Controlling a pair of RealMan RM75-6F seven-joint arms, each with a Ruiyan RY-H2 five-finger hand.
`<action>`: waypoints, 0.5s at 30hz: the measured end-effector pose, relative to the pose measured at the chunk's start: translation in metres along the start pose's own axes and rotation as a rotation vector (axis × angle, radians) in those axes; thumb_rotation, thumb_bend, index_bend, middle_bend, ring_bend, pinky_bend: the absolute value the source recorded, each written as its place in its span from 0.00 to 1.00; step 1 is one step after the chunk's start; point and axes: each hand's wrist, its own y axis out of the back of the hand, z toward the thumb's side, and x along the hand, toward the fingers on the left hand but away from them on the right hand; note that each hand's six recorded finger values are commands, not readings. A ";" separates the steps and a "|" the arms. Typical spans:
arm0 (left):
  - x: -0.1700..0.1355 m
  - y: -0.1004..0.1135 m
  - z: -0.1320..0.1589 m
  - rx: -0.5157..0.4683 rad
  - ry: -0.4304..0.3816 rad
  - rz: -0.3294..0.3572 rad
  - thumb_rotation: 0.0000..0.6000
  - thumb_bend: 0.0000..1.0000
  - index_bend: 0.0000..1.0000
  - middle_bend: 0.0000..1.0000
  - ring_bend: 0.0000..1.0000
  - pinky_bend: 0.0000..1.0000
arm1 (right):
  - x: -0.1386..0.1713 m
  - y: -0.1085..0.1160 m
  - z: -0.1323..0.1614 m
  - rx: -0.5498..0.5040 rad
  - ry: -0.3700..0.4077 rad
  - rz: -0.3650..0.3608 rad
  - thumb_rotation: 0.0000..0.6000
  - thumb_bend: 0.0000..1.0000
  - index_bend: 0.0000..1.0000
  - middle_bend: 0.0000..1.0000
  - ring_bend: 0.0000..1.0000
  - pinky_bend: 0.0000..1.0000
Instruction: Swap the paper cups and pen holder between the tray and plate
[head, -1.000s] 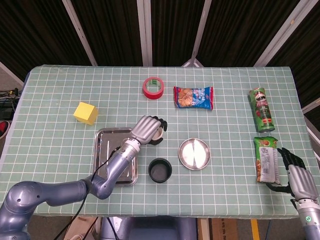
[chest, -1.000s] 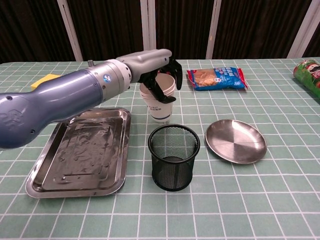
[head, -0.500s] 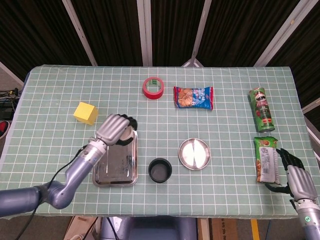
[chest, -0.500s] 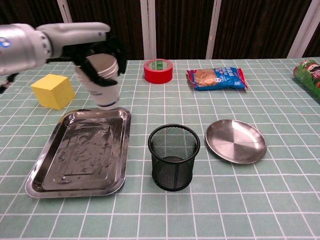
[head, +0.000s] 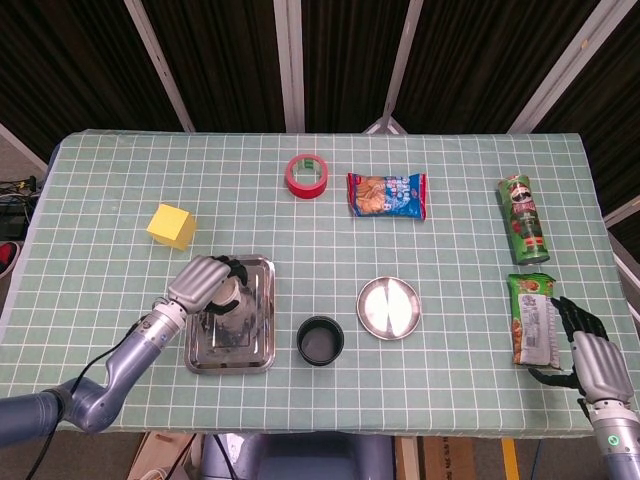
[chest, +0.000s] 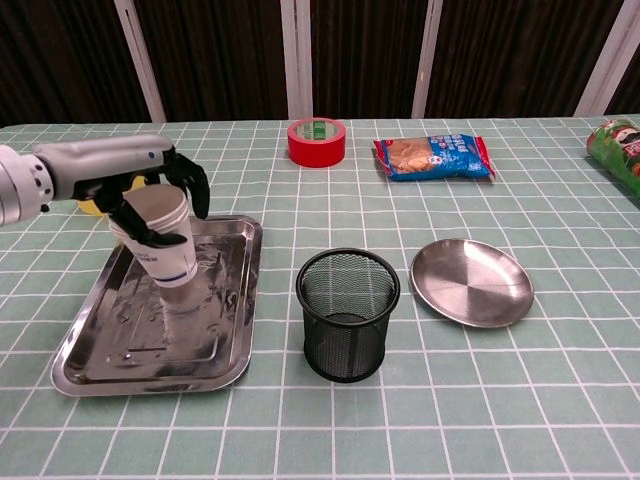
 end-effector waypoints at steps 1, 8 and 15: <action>0.001 -0.005 0.000 0.000 -0.002 -0.011 1.00 0.36 0.41 0.31 0.30 0.42 | 0.000 0.000 0.000 -0.002 0.000 0.000 1.00 0.00 0.00 0.00 0.02 0.00; 0.002 -0.013 0.003 0.018 -0.011 -0.043 1.00 0.12 0.27 0.05 0.02 0.21 | 0.001 0.002 -0.001 -0.005 0.001 -0.005 1.00 0.00 0.00 0.00 0.02 0.00; -0.005 0.005 0.018 0.056 -0.037 -0.006 1.00 0.07 0.22 0.00 0.00 0.13 | 0.001 0.004 -0.002 -0.002 0.001 -0.010 1.00 0.00 0.00 0.00 0.02 0.00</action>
